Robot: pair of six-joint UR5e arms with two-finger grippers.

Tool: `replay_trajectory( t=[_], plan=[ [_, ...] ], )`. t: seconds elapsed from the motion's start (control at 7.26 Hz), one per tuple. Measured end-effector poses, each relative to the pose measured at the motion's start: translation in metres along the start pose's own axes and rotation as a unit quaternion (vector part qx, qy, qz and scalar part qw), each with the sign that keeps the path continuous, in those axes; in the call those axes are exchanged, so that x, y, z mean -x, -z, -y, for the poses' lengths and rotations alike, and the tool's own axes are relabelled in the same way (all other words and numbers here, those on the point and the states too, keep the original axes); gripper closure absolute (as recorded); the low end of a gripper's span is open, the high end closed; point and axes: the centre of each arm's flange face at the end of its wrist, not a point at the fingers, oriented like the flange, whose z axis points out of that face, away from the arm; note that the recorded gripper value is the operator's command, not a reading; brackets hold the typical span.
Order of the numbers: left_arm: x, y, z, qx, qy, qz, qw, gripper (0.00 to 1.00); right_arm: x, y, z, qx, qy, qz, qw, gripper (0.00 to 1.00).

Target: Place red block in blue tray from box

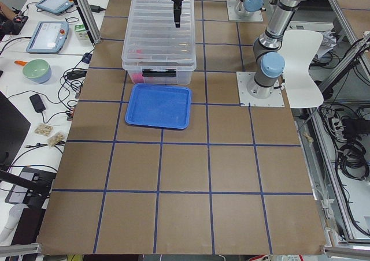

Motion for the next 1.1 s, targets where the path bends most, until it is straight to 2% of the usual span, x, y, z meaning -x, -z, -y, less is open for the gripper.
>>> replay_trajectory(
  t=[0.69,0.83,1.1],
  plan=[
    [-0.003,0.002,-0.001,-0.004,-0.006,-0.001,1.0,0.0,-0.002,-0.007,0.004,0.004,0.0,-0.001,1.0,0.0],
    [-0.003,0.002,-0.001,-0.004,-0.007,-0.001,1.0,0.0,-0.005,-0.013,0.013,0.0,-0.003,0.0,1.0,0.0],
    [-0.003,0.004,-0.002,-0.006,-0.008,-0.001,1.0,0.0,-0.009,-0.032,0.043,-0.027,-0.008,0.004,0.9996,0.0]
  ],
)
